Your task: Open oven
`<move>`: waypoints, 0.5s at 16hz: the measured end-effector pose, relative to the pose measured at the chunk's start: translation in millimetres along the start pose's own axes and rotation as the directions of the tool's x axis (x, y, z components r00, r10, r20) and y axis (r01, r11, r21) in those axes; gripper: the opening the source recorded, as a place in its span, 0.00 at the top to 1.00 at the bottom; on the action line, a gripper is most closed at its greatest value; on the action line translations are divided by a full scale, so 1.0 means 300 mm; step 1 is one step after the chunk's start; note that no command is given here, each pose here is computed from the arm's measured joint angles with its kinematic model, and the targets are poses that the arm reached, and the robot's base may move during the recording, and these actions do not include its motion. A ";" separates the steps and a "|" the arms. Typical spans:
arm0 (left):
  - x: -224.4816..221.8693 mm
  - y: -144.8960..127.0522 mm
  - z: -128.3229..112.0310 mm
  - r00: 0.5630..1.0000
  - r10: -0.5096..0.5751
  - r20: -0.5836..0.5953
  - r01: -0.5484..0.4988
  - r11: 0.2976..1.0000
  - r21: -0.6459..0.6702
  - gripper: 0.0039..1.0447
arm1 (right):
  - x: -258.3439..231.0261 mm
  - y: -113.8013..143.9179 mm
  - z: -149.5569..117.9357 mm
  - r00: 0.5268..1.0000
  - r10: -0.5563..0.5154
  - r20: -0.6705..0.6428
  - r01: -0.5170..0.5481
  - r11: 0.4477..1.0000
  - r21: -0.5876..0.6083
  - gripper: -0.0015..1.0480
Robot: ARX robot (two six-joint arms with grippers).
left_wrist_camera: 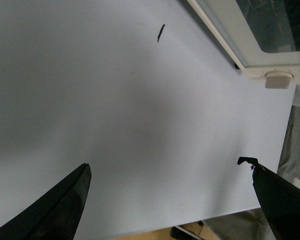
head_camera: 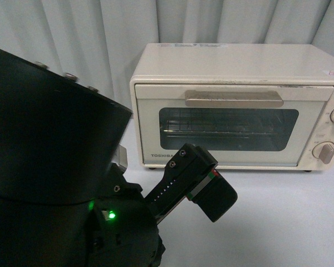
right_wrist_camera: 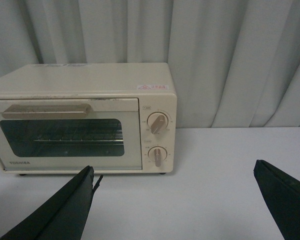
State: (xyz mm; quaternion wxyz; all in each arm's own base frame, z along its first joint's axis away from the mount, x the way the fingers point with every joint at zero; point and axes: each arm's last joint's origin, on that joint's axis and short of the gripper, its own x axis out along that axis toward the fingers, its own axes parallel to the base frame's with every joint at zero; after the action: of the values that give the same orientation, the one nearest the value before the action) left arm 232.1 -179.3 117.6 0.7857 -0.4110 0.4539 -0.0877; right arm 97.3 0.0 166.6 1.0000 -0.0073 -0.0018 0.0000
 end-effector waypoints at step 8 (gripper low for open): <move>0.150 0.053 0.041 0.992 0.111 0.059 -0.099 0.978 -0.186 0.06 | 0.000 0.000 0.000 1.000 0.000 0.000 0.000 1.000 0.000 0.06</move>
State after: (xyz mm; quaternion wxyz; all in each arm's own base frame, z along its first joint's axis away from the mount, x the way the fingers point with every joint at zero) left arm 263.7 -185.0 80.3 0.7633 -0.4598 0.4538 0.0102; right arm 97.3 0.0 166.6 1.0000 -0.0073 -0.0018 0.0000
